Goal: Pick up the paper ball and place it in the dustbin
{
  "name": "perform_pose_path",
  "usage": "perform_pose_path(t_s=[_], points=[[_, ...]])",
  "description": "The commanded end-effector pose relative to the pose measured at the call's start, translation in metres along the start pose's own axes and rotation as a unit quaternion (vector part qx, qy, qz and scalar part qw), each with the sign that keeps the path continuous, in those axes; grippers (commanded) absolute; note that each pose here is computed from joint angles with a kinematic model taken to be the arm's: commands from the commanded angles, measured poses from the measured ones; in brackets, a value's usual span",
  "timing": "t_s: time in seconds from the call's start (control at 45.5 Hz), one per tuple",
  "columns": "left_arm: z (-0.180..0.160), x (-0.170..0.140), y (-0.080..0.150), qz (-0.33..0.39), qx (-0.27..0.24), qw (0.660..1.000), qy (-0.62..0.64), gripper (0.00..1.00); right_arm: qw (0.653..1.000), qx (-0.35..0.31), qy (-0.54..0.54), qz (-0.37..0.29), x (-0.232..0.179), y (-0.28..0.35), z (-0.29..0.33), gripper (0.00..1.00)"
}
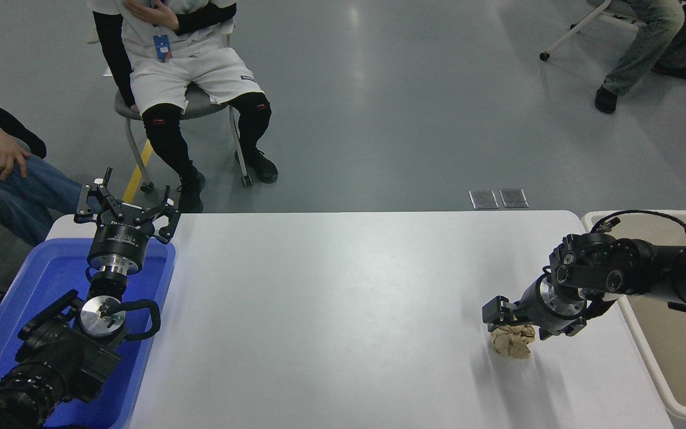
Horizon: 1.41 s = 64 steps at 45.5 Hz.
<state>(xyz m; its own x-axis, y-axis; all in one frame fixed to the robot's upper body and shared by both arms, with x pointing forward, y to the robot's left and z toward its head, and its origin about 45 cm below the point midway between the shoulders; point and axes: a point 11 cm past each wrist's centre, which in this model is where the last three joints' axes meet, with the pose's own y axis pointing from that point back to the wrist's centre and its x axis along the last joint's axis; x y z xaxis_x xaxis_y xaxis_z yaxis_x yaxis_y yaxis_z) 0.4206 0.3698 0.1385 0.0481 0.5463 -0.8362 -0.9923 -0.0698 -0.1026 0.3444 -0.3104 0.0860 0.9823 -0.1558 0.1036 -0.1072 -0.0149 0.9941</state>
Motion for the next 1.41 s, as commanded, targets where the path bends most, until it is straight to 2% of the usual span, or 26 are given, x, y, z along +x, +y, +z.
perform_pose_path(t_s=[0.0, 0.703, 0.835, 0.967, 1.011, 1.077, 1.099, 1.209, 1.231, 1.253, 1.385], points=[[0.000, 0.000, 0.000, 0.000, 0.000, 1.000, 0.000, 0.99, 1.000, 0.003, -0.002, 0.011, -0.002, -0.006, -0.003, 1.00], [0.000, 0.000, 0.000, 0.000, 0.000, 1.000, 0.000, 0.99, 1.000, 0.000, 0.000, 0.027, -0.012, -0.020, -0.003, 1.00], [0.000, 0.000, 0.000, 0.000, 0.000, 1.000, 0.000, 0.99, 0.999, 0.000, -0.005, 0.039, -0.011, -0.021, -0.002, 0.95], [0.000, 0.000, 0.000, 0.000, 0.000, 1.000, 0.000, 0.99, 0.999, 0.001, -0.010, 0.047, -0.010, -0.022, -0.002, 0.79], [0.000, 0.000, 0.000, 0.000, 0.000, 1.000, 0.000, 0.99, 0.999, 0.001, -0.012, 0.047, -0.011, -0.022, -0.001, 0.70], [0.000, 0.000, 0.000, 0.000, 0.000, 1.000, 0.000, 0.99, 0.999, 0.001, -0.011, 0.042, -0.013, -0.022, -0.002, 0.48], [0.000, 0.000, 0.000, 0.000, 0.000, 1.000, 0.000, 0.99, 0.999, 0.002, -0.010, 0.038, -0.015, -0.023, -0.003, 0.38], [0.000, 0.000, 0.000, 0.000, 0.000, 1.000, 0.000, 0.99, 1.000, 0.003, -0.009, 0.030, -0.019, -0.024, -0.004, 0.11], [0.000, 0.000, 0.000, 0.000, 0.000, 1.000, 0.000, 0.99, 1.000, 0.005, -0.008, 0.028, -0.020, -0.024, -0.005, 0.03], [0.000, 0.000, 0.000, 0.000, 0.000, 1.000, 0.000, 0.99, 1.000, 0.005, -0.008, 0.028, -0.020, -0.024, -0.005, 0.00], [0.000, 0.000, 0.000, 0.000, 0.000, 1.000, 0.000, 0.99, 1.000, 0.007, -0.008, 0.010, -0.024, -0.022, -0.004, 0.00]])
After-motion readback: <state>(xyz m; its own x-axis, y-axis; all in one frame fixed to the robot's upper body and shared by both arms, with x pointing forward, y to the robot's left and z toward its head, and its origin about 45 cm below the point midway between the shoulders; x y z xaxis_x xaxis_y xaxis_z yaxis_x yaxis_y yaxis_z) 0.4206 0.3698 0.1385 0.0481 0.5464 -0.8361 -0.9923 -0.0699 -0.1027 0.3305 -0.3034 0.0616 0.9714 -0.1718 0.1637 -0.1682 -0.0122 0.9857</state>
